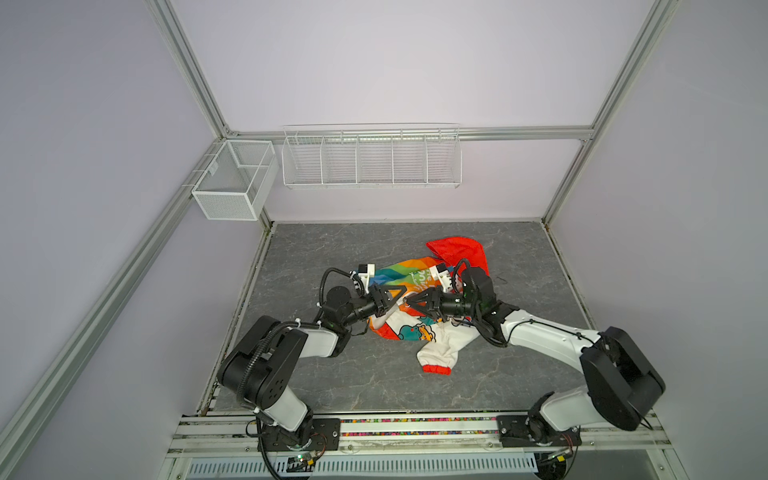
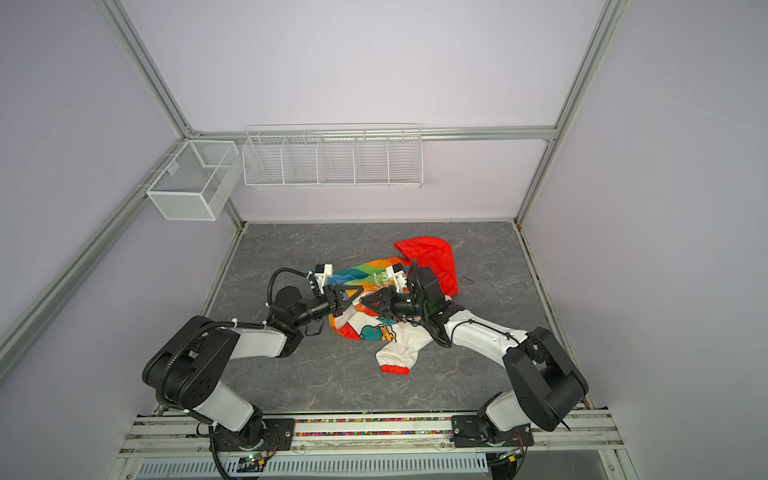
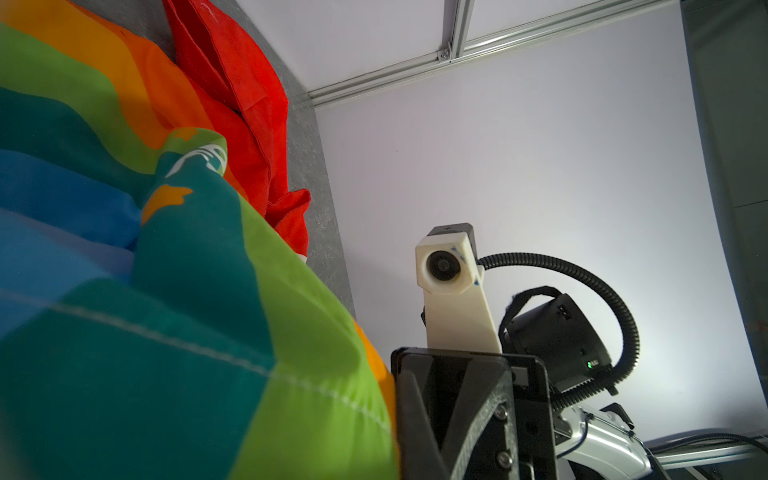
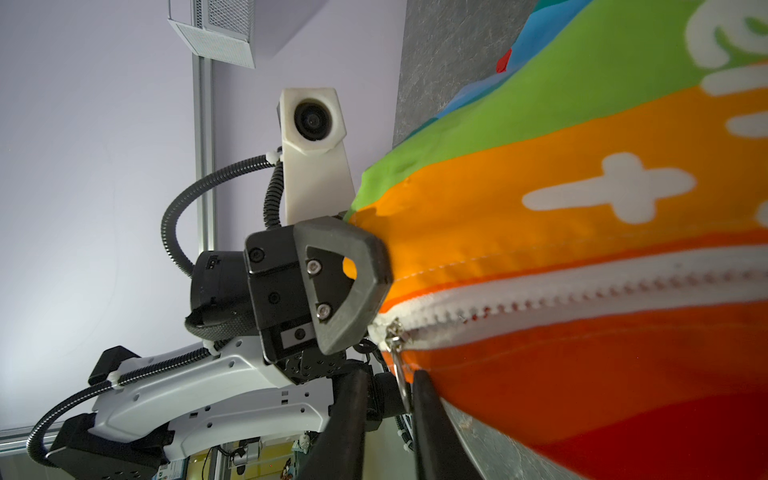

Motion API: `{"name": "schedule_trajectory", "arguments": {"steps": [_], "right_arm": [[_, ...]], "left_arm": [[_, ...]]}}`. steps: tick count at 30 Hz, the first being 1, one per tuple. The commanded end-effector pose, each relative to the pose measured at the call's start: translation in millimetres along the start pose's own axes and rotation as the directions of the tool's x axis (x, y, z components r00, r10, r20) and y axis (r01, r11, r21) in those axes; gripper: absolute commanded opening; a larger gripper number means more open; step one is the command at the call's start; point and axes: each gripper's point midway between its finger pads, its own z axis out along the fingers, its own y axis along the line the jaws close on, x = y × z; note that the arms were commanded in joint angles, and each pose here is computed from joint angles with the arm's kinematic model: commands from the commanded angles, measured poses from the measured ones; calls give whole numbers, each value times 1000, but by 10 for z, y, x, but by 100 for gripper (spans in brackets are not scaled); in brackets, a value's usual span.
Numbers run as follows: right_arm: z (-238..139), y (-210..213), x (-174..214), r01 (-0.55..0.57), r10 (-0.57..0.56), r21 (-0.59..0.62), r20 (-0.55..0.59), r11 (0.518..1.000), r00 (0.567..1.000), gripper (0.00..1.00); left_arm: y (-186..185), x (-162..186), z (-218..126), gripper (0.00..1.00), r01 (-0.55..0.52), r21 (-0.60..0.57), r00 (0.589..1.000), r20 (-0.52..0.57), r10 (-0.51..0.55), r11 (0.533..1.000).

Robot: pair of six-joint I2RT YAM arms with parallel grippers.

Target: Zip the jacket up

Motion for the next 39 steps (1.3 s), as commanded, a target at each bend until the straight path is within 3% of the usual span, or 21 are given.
{"name": "schedule_trajectory", "arguments": {"steps": [1, 13, 19, 20, 26, 32, 39], "right_arm": [[36, 136, -51, 28, -28, -44, 2, 999, 1000, 23], [88, 113, -56, 14, -14, -61, -8, 998, 1000, 19], [103, 78, -58, 2, -2, -55, -11, 998, 1000, 7], [97, 74, -69, 0, -1, -53, -7, 999, 1000, 7], [44, 53, -129, -7, 8, -40, 13, 999, 1000, 7], [15, 45, -164, -9, 9, -28, 24, 1000, 1000, 7], [28, 52, -187, -10, 11, -29, 28, 1000, 1000, 7]], "left_arm": [[-76, 24, -3, 0, -11, 33, 1000, -12, 11, 999], [-107, 16, -6, 0, -15, 39, 1000, -10, 15, 999], [-112, 13, -3, 0, -11, 33, 1000, -12, 11, 999], [-107, 13, -5, 3, -7, 28, 1000, -12, 7, 1000], [-18, 17, -35, 47, -4, -36, 1000, -3, 4, 999], [50, 56, -97, 54, -11, -84, 1000, -1, 11, 996], [145, 136, -164, 50, 1, -113, 1000, -5, -1, 994]]}}
